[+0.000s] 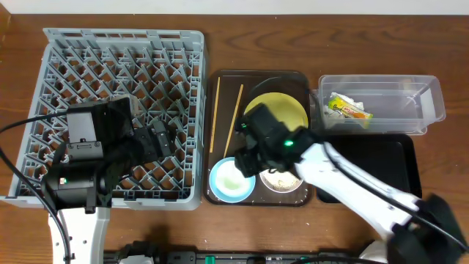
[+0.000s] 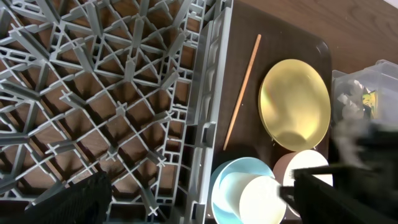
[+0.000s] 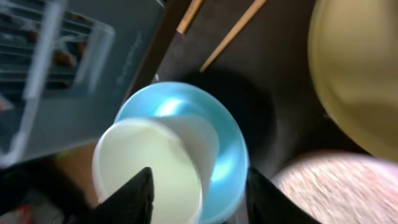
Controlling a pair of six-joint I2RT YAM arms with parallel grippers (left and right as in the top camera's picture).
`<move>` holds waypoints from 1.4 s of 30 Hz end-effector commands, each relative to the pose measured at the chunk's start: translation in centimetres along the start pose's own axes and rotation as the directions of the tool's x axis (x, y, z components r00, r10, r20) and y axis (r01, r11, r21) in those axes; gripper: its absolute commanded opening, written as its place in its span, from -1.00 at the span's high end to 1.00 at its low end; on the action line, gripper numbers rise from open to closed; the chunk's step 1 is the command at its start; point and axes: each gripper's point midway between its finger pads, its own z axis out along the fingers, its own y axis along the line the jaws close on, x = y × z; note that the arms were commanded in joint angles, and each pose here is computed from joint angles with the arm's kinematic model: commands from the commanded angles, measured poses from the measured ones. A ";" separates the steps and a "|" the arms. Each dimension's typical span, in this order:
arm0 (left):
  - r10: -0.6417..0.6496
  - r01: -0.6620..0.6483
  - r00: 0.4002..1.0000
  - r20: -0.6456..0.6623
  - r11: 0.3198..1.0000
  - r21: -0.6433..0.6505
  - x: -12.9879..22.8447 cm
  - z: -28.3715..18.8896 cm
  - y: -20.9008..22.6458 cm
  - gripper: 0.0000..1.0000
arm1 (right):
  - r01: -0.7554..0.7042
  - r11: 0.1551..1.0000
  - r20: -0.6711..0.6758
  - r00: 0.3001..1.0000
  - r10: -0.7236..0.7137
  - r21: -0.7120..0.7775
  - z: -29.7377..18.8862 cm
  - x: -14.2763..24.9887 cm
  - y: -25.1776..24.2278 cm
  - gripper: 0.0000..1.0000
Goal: Sort waste into correct bins and load items into the dishwasher
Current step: 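Grasp the white cup with the right gripper and lift it toward the left gripper, then grasp the white cup with the left gripper and open the right gripper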
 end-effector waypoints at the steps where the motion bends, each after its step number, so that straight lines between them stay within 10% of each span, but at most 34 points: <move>1: 0.006 -0.006 1.000 0.013 1.000 -0.009 -0.5 -0.3 0.0 -0.89 | -0.055 0.997 -0.045 0.997 0.058 0.056 2.5 1.0 -0.7 0.36; 6: -0.002 0.002 1.000 -0.006 1.000 0.007 0.0 -0.3 -0.3 -0.88 | -0.120 0.990 -0.051 0.991 0.124 0.069 2.8 1.0 -1.4 0.98; 16: -0.020 0.021 1.000 -0.008 0.968 0.249 -0.6 -0.9 -4.6 -0.89 | -0.093 0.990 0.206 0.972 0.114 -0.106 -8.4 -3.5 -2.1 0.98; 28: 0.163 0.006 0.982 -0.091 0.462 0.887 -0.6 -7.7 -15.5 -0.88 | 0.349 0.725 0.503 0.864 -0.005 -0.594 -22.1 -6.1 3.1 0.98; 35: 0.216 0.050 0.967 -0.135 0.358 0.932 0.4 -9.2 -16.5 -0.86 | 0.498 0.625 0.584 0.808 -0.082 -0.601 -23.7 -6.3 6.5 0.98; 42: 0.306 0.091 0.932 -0.192 0.316 0.944 2.9 -9.8 -18.6 -0.79 | 0.455 0.698 0.601 0.798 -0.046 -0.552 -22.9 -7.8 6.7 0.98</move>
